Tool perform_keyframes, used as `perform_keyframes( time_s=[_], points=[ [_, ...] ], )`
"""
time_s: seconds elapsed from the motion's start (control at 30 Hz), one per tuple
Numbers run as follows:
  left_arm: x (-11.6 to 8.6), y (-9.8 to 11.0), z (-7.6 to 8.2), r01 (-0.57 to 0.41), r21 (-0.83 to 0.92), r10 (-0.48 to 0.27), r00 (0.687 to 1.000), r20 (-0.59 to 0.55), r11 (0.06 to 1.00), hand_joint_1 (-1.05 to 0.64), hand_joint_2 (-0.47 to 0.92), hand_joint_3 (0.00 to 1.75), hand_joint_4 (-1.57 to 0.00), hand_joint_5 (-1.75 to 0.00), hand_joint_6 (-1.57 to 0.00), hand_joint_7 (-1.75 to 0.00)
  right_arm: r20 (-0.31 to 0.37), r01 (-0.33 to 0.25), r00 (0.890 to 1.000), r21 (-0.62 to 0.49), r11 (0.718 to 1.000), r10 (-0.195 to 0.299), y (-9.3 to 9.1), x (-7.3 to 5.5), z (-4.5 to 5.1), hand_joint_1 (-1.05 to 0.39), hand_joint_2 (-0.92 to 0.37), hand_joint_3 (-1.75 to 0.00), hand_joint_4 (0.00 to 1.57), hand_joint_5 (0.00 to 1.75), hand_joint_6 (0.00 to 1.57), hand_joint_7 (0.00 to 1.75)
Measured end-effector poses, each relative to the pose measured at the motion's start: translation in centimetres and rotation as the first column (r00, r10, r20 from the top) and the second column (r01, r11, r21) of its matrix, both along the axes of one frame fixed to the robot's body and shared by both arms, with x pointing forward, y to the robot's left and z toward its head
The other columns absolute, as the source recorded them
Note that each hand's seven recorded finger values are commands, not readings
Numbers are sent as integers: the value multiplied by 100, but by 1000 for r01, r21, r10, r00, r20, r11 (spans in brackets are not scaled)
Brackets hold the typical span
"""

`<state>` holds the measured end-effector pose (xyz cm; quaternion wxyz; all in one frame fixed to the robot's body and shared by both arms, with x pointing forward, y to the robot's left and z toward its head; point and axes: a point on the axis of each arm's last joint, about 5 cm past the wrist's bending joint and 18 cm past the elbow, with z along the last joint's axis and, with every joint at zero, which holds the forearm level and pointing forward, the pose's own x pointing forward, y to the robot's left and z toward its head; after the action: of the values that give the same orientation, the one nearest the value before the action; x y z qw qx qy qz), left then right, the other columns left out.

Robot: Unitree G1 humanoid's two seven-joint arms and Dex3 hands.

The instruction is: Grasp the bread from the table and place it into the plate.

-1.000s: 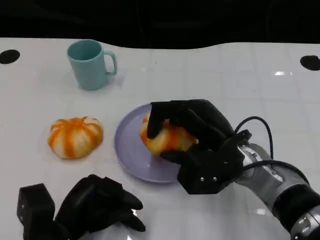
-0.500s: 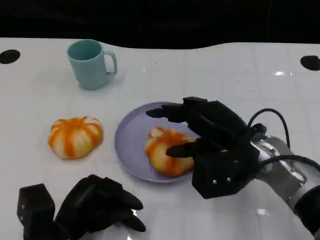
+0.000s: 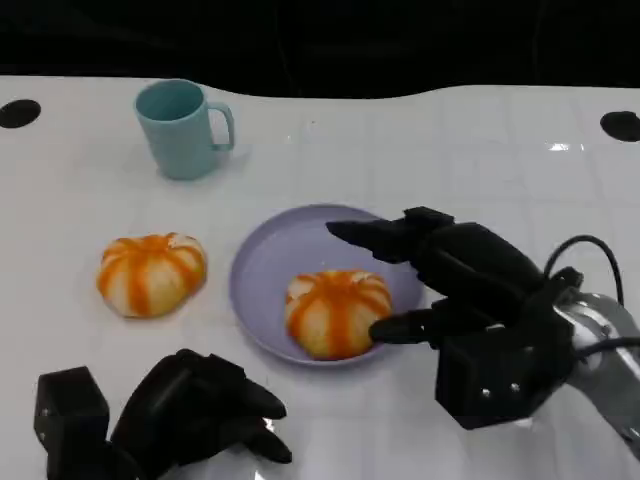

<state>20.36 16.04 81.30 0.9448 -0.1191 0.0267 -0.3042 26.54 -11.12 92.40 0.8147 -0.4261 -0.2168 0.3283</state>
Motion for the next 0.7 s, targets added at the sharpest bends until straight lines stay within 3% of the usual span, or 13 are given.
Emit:
perform_keyframes(
  time_s=[0.23,0.37,0.5,0.7],
  points=[
    [1,-7,2,4,0,-4,1000,-1,1000,-105,76,0,-157,-17,-155,-1,-20,51,999,117,992,-49,-195,-175,-69,-72,-92,-26,28,70,43,15],
    [3,-11,3,5,0,-5,1000,-1,1000,-105,76,0,-157,-16,-154,0,-33,92,996,173,981,-87,-295,-281,-137,-64,-92,-23,41,109,59,33],
    [4,-11,6,6,3,-6,1000,4,1000,-105,77,0,-157,-16,-155,-1,-70,134,990,240,962,-120,-391,-429,-213,-60,-92,-20,48,149,51,95],
    [5,-13,7,0,4,0,1000,3,1000,-105,76,0,-157,-19,-156,-1,-139,181,980,337,924,-141,-504,-602,-283,-50,-92,-16,56,173,46,149]
  ],
)
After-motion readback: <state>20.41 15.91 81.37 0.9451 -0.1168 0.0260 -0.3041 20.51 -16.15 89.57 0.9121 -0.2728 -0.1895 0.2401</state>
